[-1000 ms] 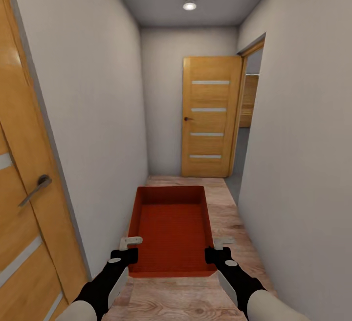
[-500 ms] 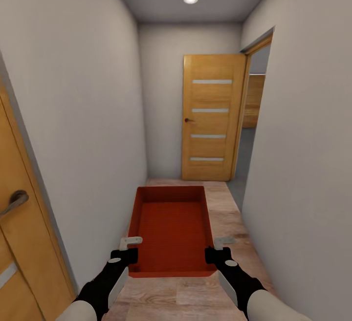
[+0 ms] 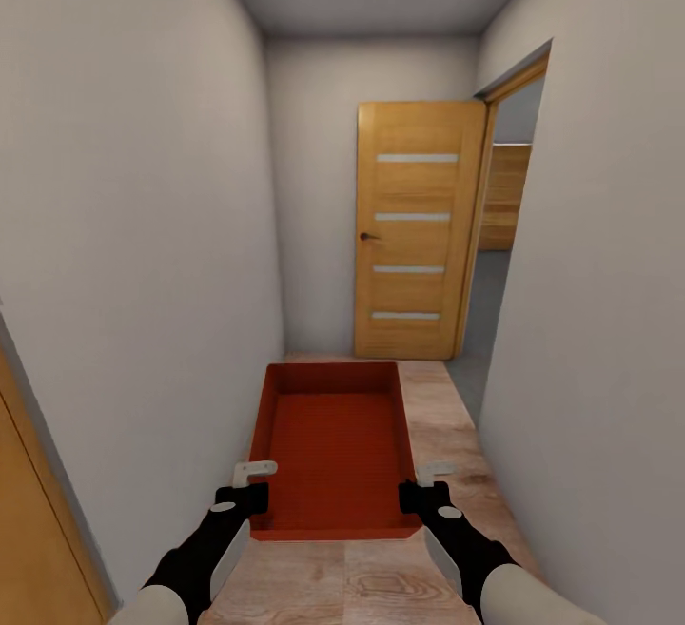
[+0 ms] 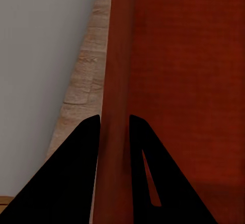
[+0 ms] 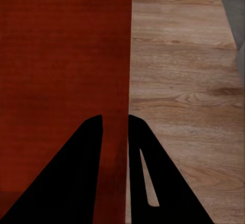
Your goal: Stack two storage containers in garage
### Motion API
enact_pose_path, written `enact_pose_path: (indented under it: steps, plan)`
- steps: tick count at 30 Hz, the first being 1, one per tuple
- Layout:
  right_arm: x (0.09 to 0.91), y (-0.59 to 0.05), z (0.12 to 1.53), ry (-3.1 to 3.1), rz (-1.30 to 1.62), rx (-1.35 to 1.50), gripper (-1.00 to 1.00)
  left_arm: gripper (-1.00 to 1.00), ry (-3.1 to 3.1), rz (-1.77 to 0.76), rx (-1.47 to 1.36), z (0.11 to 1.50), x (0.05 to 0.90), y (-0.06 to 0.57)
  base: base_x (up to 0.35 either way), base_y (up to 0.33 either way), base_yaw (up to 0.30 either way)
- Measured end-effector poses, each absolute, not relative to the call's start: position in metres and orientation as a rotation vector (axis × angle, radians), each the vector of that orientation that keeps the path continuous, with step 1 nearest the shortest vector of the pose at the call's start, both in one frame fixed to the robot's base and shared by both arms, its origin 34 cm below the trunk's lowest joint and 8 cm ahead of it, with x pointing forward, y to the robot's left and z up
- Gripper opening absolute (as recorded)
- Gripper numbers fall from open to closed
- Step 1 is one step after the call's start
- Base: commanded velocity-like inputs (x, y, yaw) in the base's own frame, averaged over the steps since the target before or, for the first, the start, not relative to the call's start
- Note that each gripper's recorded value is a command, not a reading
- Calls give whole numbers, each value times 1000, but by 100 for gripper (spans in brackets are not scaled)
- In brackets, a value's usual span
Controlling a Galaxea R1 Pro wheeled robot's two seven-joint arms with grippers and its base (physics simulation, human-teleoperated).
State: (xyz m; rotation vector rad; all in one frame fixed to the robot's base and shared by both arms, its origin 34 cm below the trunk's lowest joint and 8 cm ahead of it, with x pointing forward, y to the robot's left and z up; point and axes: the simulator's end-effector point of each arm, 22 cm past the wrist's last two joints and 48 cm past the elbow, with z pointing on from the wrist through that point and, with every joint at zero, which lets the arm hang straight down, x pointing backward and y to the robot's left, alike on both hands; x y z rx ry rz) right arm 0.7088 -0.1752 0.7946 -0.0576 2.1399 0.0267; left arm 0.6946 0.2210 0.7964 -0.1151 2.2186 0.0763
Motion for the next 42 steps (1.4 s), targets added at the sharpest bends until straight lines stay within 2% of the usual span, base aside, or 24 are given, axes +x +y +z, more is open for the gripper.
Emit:
enact_pose_path:
  steps: [42]
  plan:
    - [709, -175, 795, 2140, 26, -58, -100, -100, 2218, 76, -116, 796, 694, 221, 326, 0, 0]
